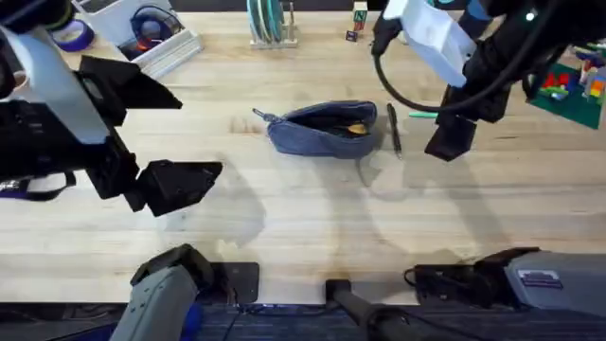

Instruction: Unzip the bag, pick up the pens from the table one at a time and place them inside, then zip the bag closed.

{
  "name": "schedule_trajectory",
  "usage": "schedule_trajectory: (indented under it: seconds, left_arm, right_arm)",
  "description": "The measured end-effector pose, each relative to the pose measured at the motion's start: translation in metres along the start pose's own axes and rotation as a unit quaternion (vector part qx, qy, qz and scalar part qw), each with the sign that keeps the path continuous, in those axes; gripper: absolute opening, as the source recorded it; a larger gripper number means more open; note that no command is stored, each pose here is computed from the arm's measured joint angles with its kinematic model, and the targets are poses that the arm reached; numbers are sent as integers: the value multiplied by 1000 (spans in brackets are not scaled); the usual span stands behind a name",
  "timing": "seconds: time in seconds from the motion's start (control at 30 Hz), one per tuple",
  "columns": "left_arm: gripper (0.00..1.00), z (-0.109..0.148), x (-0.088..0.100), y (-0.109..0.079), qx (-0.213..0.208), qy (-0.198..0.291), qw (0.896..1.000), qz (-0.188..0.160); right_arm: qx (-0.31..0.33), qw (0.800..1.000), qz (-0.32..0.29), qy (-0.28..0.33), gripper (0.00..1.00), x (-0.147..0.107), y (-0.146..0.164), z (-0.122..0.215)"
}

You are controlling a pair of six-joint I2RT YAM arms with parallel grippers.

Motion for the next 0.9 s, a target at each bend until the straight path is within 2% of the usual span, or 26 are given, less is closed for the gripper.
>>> schedule_trajectory:
  seconds: [0.43,0.57,0.9]
  left_arm:
    - [995,0,0,0,0,0,1000,0]
    - [995,0,0,0,0,0,1000,0]
    - [995,0,0,0,0,0,1000,0]
  right_arm:
    - [-22,999,-17,-28,996,-21,-42,-32]
    - [-29,998,-29,-52,996,-21,-58,-36]
    - [-12,999,-18,-45,995,-17,-89,-81]
Point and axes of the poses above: each hand's point on the last joint's axis, 136 mm out from that joint toward the fingers, its own z axis back along the fingers, its own y axis along the line the jaws close on, x = y × z, the point moved 7 cm from there along z, back along the fingers, and after that the axes turned 10 degrees about -z, right-handed, at the moved point
